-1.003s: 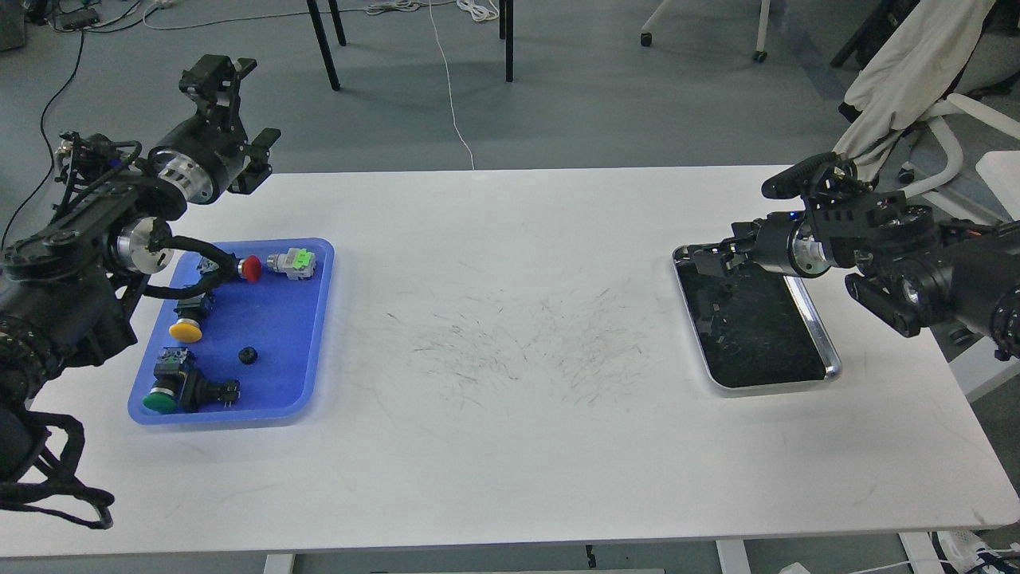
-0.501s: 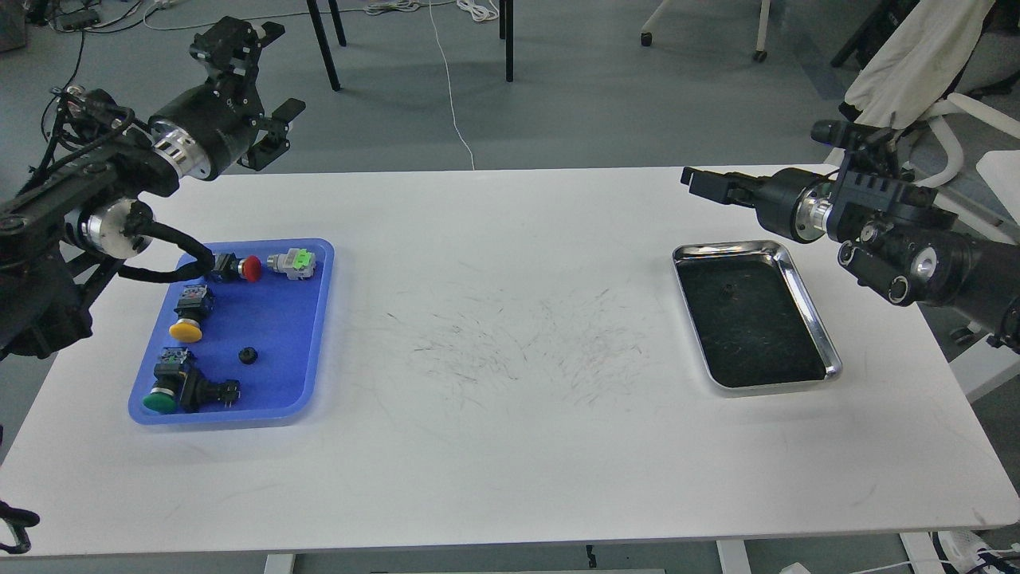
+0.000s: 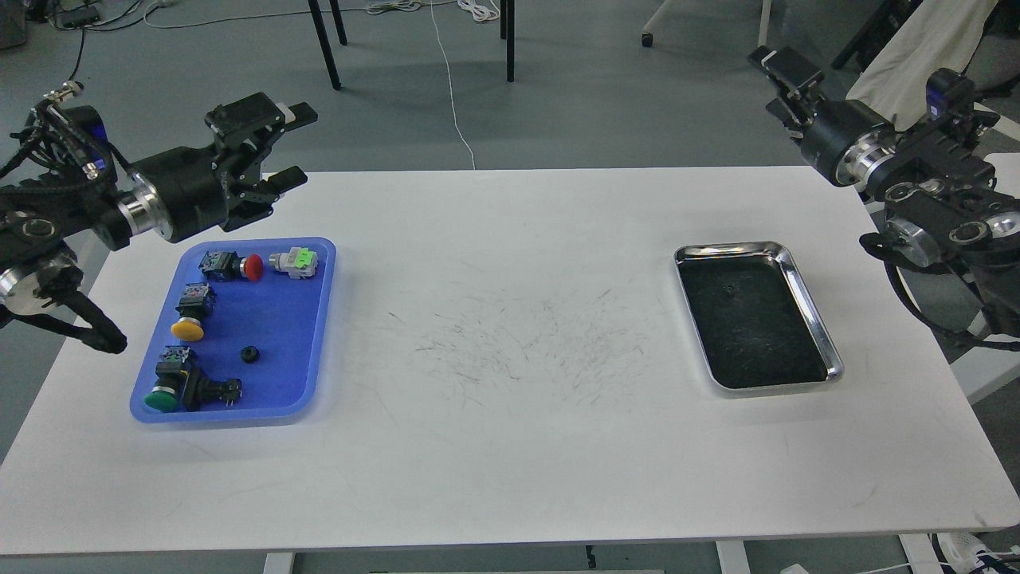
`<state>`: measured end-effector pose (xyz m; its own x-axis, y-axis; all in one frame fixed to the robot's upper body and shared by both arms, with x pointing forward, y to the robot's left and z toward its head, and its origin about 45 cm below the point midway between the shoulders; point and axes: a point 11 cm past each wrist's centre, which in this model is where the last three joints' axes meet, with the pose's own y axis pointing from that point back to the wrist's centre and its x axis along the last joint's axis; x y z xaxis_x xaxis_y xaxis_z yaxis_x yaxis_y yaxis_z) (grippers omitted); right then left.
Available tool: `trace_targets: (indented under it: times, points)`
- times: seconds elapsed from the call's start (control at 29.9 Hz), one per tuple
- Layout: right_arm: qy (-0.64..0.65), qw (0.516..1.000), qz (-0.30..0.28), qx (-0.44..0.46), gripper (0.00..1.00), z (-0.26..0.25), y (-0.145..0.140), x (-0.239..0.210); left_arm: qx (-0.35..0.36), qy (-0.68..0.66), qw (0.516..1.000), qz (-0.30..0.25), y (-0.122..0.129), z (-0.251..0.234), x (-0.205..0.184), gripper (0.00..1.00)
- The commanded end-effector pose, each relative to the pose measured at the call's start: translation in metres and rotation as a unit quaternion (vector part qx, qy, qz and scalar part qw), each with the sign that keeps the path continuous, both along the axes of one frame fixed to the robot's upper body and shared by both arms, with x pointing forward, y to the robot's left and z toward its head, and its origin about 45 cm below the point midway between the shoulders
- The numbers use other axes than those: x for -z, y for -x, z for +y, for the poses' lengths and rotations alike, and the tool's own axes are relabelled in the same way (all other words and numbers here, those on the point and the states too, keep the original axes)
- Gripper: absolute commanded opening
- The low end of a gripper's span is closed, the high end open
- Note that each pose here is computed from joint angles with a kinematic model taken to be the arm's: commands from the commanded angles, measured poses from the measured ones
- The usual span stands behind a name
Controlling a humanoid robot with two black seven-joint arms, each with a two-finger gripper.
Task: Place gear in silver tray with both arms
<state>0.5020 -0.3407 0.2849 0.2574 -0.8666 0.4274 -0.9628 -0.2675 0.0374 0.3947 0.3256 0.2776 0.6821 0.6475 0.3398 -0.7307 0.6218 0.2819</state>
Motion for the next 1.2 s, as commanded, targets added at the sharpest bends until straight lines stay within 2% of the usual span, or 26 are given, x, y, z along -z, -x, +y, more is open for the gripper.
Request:
trace_targets:
  times: [0.0,0.1,0.3,0.4,0.5,0.53,0.67,0.87,1.17]
  points:
    - [-0.061,0.998,-0.008,0.029,0.93,-0.008,-0.001,-0.009,0.013,-0.037,0.999,-0.009,0.020,0.012,0.014,0.98]
    - [-0.098,0.994,-0.007,0.057,0.94,-0.022,0.001,-0.008,0.032,-0.063,0.998,-0.003,0.039,0.014,0.026,0.98]
    - [-0.192,0.975,-0.012,0.111,0.94,-0.039,0.005,-0.001,0.074,-0.133,0.987,-0.044,0.057,0.015,0.051,0.97]
    - [-0.199,0.971,-0.008,0.132,0.94,-0.043,0.010,0.011,0.084,-0.134,0.987,-0.040,0.066,0.016,0.062,0.96]
    - [-0.203,0.970,-0.006,0.131,0.94,-0.038,0.010,0.014,0.105,-0.157,0.981,-0.039,0.075,0.017,0.076,0.88]
    - [-0.204,0.970,-0.003,0.129,0.94,-0.036,0.011,0.016,0.111,-0.165,0.979,-0.040,0.077,0.017,0.079,0.88]
    - [-0.205,0.970,0.000,0.128,0.94,-0.032,0.011,0.019,0.111,-0.200,0.973,-0.027,0.083,0.032,0.095,0.88]
    - [-0.204,0.971,0.002,0.127,0.94,-0.030,0.011,0.021,0.101,-0.259,0.960,-0.027,0.077,0.063,0.098,0.88]
    - [-0.202,0.971,0.005,0.127,0.94,-0.031,0.013,0.024,0.202,-0.391,0.896,-0.062,0.080,0.069,0.107,0.88]
